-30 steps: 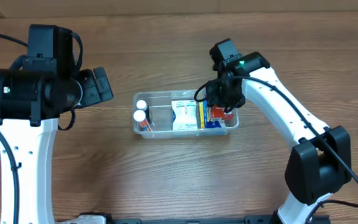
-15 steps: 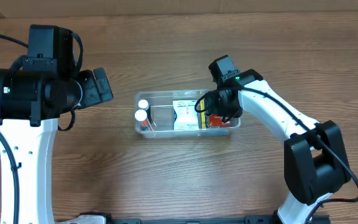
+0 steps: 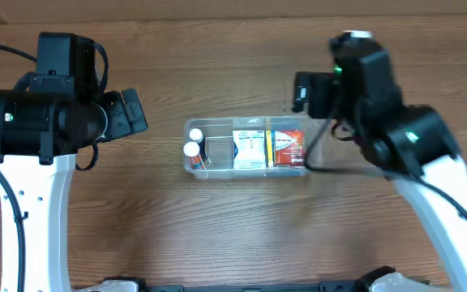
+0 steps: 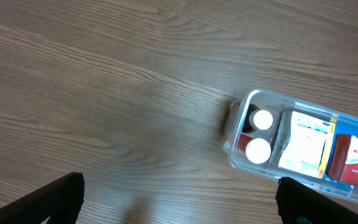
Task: Pack container
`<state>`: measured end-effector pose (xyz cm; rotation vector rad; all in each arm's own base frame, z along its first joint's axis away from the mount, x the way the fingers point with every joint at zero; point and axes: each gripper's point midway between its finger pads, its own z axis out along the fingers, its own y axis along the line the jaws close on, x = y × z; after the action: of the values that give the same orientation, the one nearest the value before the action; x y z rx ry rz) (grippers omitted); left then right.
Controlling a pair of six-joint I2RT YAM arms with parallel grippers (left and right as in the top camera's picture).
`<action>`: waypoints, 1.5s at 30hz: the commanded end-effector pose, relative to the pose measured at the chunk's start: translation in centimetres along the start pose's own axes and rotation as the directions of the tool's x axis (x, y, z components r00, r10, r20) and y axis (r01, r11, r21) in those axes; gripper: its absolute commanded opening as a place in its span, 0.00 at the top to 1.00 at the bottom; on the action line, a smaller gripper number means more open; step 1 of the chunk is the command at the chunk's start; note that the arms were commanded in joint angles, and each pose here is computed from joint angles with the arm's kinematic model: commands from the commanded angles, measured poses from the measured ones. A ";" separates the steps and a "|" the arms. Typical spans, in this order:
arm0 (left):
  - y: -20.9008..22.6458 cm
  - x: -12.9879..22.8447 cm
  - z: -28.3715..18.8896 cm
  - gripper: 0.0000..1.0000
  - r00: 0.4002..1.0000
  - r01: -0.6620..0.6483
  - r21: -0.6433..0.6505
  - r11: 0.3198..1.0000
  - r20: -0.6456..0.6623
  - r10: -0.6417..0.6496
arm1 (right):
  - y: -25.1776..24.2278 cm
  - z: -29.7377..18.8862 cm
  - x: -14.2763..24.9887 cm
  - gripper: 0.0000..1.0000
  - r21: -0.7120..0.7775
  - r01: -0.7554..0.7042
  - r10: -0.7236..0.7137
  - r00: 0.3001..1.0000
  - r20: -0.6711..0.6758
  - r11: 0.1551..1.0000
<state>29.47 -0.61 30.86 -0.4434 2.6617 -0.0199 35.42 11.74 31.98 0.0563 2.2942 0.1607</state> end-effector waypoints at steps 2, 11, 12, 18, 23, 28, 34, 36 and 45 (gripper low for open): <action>-0.1 -0.9 -0.3 0.00 0.999 -0.028 0.006 1.000 0.035 0.028 | -4.7 -0.8 -1.6 0.00 0.177 -0.032 0.020 0.997 0.069 0.984; 1.8 4.1 -7.7 0.00 0.959 -0.120 0.091 0.989 0.270 0.092 | -4.9 -7.0 5.0 0.00 0.006 -0.125 0.125 0.992 -0.030 0.992; 2.6 6.1 -8.7 0.00 0.938 -0.130 0.113 0.985 0.337 0.085 | -5.4 -7.3 6.9 0.00 0.006 -0.123 0.123 0.992 -0.020 0.992; 5.3 12.9 -6.9 0.00 0.905 -0.057 0.180 0.982 0.425 -0.025 | -8.5 -7.9 15.6 0.00 0.001 -0.130 0.130 0.991 0.014 0.992; 6.1 15.0 -5.7 0.00 0.943 -0.052 0.143 0.988 0.334 0.002 | -9.0 -7.9 17.1 0.00 0.029 -0.117 0.118 0.992 -0.042 0.993; 6.1 15.0 -5.7 0.00 0.943 -0.052 0.143 0.988 0.334 0.001 | -9.0 -7.9 17.1 0.00 0.029 -0.117 0.118 0.992 -0.042 0.993; 6.1 15.0 -5.7 0.00 0.943 -0.052 0.143 0.988 0.334 0.002 | -11.2 -10.2 15.7 0.00 0.048 -0.173 0.164 0.975 0.153 0.984; 6.1 15.0 -5.7 0.00 0.943 -0.052 0.143 0.988 0.333 0.001 | -11.3 -10.6 15.1 0.00 0.017 -0.093 0.084 0.952 0.296 0.996; 6.1 15.0 -5.7 0.00 0.943 -0.052 0.143 0.988 0.334 0.002 | -11.6 -5.8 14.3 0.00 -0.015 -0.014 0.021 0.768 0.640 1.000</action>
<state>12.45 0.27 29.09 -0.3221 2.3212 -0.1143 20.45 0.47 24.39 0.1706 1.6497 0.1555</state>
